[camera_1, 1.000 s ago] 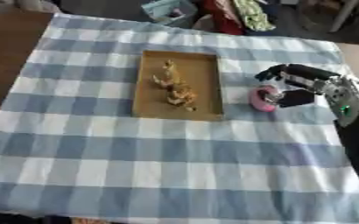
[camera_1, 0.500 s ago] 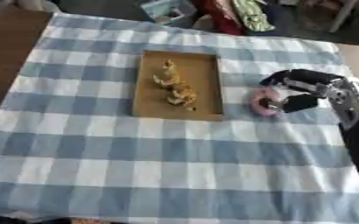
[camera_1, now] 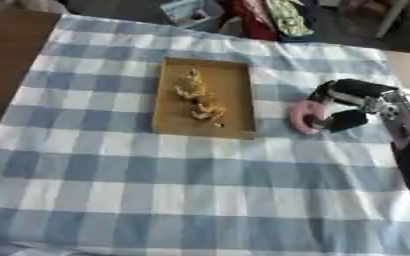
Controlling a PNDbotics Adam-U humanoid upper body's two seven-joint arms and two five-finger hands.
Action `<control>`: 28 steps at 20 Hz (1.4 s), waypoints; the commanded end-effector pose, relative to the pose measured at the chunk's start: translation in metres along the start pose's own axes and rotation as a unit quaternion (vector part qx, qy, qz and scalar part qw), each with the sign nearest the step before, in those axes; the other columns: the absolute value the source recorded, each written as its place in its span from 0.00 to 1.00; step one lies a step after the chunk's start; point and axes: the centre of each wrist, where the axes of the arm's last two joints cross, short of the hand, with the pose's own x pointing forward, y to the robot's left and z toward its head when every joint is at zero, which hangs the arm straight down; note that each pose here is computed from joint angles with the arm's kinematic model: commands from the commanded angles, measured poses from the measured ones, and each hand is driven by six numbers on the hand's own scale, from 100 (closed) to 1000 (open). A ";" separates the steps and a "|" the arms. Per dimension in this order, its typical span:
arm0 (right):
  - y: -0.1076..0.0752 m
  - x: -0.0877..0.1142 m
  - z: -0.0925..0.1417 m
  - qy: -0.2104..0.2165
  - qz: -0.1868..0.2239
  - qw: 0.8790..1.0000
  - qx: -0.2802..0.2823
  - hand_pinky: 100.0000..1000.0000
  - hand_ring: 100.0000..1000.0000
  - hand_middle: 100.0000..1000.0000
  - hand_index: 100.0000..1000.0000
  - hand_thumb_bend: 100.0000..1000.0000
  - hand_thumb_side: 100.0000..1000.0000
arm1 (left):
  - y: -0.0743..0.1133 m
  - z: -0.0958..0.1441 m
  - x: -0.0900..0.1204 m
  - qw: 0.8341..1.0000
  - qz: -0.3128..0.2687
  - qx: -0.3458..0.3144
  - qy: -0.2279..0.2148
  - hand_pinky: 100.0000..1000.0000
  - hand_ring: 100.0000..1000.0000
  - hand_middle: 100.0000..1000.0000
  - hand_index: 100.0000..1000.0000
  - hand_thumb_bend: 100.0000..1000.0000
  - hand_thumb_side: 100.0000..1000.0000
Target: Pick up objects on the table and place them in the box.
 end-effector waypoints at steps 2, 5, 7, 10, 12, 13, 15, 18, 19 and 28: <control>-0.005 -0.012 0.013 0.022 0.013 1.000 0.006 0.73 0.58 0.27 0.45 0.01 0.31 | 0.004 -0.002 0.005 1.000 -0.010 -0.006 -0.006 0.90 0.51 0.52 0.72 0.00 0.71; -0.007 -0.012 0.014 0.019 0.013 1.000 -0.002 0.72 0.54 0.21 0.38 0.00 0.30 | 0.004 -0.002 0.005 1.000 -0.009 -0.008 -0.006 0.90 0.51 0.52 0.72 0.00 0.71; -0.010 -0.012 0.014 0.015 0.012 1.000 -0.014 0.72 0.51 0.18 0.34 0.00 0.27 | 0.003 -0.002 0.005 1.000 -0.009 -0.009 -0.006 0.91 0.51 0.52 0.72 0.00 0.71; -0.018 -0.010 0.014 0.003 0.011 0.999 -0.042 0.72 0.50 0.17 0.34 0.00 0.23 | 0.003 -0.001 0.005 1.000 -0.008 -0.011 -0.005 0.91 0.51 0.52 0.72 0.00 0.71; -0.026 -0.008 0.014 -0.010 0.012 0.998 -0.062 0.72 0.50 0.17 0.34 0.00 0.22 | 0.003 -0.001 0.005 1.000 -0.007 -0.012 -0.004 0.91 0.51 0.52 0.72 0.00 0.71; -0.031 -0.006 0.015 -0.018 0.014 0.997 -0.072 0.73 0.50 0.17 0.34 0.00 0.21 | 0.003 -0.001 0.005 1.000 -0.007 -0.013 -0.004 0.91 0.51 0.52 0.72 0.00 0.71; -0.040 -0.003 0.016 -0.031 0.016 0.995 -0.091 0.73 0.50 0.17 0.34 0.00 0.20 | 0.002 -0.001 0.005 1.000 -0.007 -0.014 -0.003 0.92 0.51 0.52 0.72 0.00 0.71; -0.054 0.001 0.017 -0.047 0.018 0.992 -0.113 0.73 0.49 0.17 0.34 0.00 0.19 | 0.002 0.000 0.005 1.000 -0.007 -0.015 -0.002 0.92 0.51 0.52 0.72 0.00 0.71; -0.058 0.002 0.018 -0.052 0.020 0.991 -0.120 0.73 0.49 0.17 0.34 0.00 0.19 | 0.002 0.000 0.005 1.000 -0.007 -0.015 -0.002 0.92 0.51 0.52 0.72 0.00 0.71; -0.099 0.021 0.011 -0.086 0.016 0.981 -0.172 0.73 0.48 0.16 0.33 0.00 0.15 | 0.001 0.000 0.004 1.000 -0.003 -0.019 -0.001 0.92 0.51 0.52 0.72 0.00 0.72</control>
